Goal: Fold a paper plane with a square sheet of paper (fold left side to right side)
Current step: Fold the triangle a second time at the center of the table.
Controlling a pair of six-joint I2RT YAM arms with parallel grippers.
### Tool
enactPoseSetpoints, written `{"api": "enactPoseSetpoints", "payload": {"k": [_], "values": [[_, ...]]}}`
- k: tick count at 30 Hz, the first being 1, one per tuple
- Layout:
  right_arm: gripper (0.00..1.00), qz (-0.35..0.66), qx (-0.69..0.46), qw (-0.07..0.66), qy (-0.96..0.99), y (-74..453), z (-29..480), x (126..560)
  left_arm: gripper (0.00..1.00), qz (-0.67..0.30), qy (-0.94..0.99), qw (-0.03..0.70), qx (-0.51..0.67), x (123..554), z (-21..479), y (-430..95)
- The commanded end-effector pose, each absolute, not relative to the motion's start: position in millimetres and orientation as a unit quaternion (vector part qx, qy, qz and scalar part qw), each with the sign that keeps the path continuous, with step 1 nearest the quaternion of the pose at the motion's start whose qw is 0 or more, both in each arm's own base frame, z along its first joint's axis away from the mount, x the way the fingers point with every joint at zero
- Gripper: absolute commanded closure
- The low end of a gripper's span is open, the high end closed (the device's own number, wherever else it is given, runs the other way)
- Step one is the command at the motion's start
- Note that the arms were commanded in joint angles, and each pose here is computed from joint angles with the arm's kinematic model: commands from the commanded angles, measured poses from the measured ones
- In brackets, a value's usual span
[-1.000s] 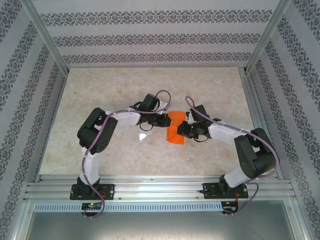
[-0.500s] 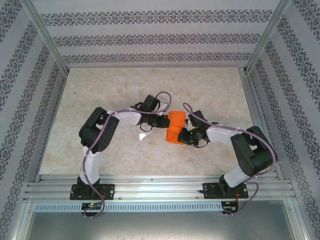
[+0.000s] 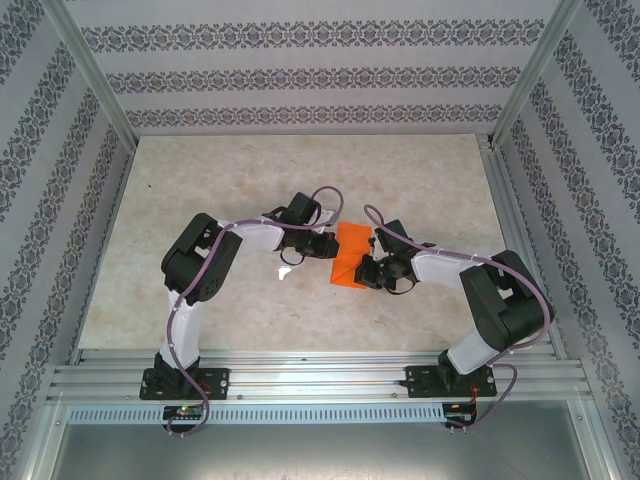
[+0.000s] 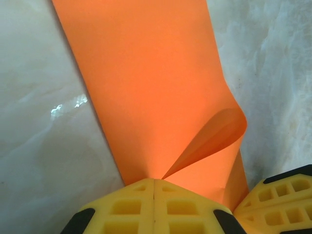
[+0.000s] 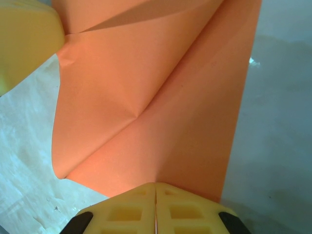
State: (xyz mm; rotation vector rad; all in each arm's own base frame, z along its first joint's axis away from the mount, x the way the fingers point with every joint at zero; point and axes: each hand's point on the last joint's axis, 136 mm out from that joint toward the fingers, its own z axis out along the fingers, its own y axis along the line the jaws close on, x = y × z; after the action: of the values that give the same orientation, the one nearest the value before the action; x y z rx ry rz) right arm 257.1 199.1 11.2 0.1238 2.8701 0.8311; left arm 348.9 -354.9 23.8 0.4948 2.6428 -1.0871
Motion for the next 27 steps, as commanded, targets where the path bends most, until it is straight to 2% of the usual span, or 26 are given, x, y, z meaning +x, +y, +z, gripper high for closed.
{"api": "enactPoseSetpoints", "payload": {"k": [1,12,22,27], "values": [[0.92,0.231,0.040,0.048,0.971,187.6,-9.4,242.3,1.00,-0.362,0.907,0.132,0.172,357.9,19.5,-352.7],[0.92,0.243,0.035,0.057,0.968,191.6,-3.0,246.1,1.00,-0.340,0.916,0.126,0.171,356.2,6.7,-345.9],[0.91,0.326,0.020,0.145,0.934,212.4,63.4,286.5,1.00,-0.311,0.927,0.115,0.174,346.1,-8.9,-332.9],[0.92,0.349,0.012,0.165,0.922,227.7,72.2,302.4,1.00,-0.304,0.929,0.115,0.175,344.3,-12.2,-331.7]]}}
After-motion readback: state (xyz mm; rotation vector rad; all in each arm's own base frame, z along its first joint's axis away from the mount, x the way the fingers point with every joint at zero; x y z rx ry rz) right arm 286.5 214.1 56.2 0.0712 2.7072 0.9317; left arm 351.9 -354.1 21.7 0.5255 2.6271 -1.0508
